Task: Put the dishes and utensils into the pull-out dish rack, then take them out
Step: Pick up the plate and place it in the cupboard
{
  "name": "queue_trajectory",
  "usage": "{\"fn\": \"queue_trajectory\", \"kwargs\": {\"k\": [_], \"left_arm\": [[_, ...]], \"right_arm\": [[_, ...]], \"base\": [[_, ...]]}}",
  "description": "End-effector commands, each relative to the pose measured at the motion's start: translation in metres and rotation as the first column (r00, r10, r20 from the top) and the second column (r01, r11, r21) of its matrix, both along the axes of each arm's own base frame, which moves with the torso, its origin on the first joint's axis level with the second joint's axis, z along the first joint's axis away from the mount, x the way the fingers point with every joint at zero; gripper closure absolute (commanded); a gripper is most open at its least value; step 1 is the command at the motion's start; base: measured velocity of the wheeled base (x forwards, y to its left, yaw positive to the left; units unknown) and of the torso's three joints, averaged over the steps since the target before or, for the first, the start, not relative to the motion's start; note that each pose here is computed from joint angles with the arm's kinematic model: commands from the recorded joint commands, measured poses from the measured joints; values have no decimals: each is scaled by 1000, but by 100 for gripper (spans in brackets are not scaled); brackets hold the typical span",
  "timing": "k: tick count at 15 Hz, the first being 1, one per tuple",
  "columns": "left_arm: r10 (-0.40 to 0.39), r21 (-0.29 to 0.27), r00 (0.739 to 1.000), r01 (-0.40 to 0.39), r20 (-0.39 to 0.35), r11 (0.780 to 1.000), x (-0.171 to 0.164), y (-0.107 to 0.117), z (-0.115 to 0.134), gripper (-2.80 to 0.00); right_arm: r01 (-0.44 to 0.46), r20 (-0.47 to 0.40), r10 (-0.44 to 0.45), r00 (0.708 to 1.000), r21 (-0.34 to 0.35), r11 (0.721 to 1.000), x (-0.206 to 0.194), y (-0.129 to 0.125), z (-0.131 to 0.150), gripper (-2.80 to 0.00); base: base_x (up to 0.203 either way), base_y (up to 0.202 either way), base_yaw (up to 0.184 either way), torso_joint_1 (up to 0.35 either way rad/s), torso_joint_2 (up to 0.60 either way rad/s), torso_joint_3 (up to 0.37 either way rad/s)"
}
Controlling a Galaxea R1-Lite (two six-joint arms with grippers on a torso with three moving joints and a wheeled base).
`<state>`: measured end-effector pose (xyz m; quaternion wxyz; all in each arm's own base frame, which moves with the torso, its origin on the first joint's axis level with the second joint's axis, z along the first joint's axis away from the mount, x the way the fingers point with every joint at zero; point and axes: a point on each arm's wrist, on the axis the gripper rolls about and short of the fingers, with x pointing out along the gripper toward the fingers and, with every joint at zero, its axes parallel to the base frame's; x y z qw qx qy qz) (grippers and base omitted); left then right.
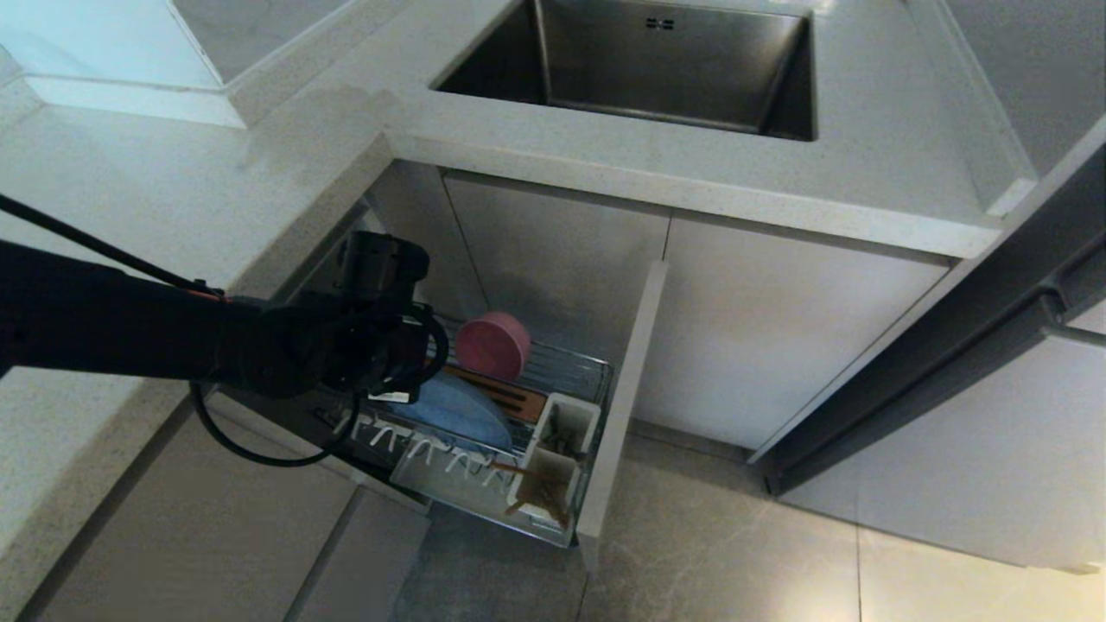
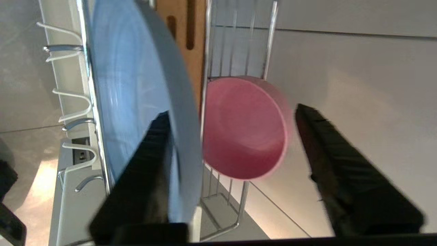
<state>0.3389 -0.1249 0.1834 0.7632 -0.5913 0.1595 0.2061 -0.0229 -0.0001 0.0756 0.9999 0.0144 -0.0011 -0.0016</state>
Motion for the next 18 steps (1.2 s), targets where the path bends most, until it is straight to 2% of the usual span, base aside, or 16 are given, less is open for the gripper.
{"fn": "queue_trajectory", "kwargs": {"k": [1,2,6,9,11,13,17,18], "left_arm": [[4,-9,1000,-4,30,1000,-4,1,11,-280],[9,-12,999,-8,48,1000,-5,2,17,-280],[2,-4,999,-2,38,1000,-13,0,28,-280],[-4,-9,999,4,50,1000,-23,2,45,-280],[-35,-1,998,35,53,999,-39,0,61,-280],[-79,37,995,77,64,996,-53,-1,75,-280],[-104,30,987,101,120,994,-80,6,104,-280],[-114,29,985,111,126,993,-86,6,107,0]], "right_arm": [[0,1,0,1000,0,1000,0,0,0,0],[0,1,0,1000,0,1000,0,0,0,0],[0,1,0,1000,0,1000,0,0,0,0],[0,1,0,1000,0,1000,0,0,0,0],[0,1,0,1000,0,1000,0,0,0,0],[0,1,0,1000,0,1000,0,0,0,0],[0,1,0,1000,0,1000,0,0,0,0],[0,1,0,1000,0,1000,0,0,0,0]], "base": [[0,0,0,0,0,0],[0,0,0,0,0,0],[0,0,0,0,0,0],[0,0,0,0,0,0],[0,0,0,0,0,0],[0,0,0,0,0,0],[0,0,0,0,0,0],[0,0,0,0,0,0]]}}
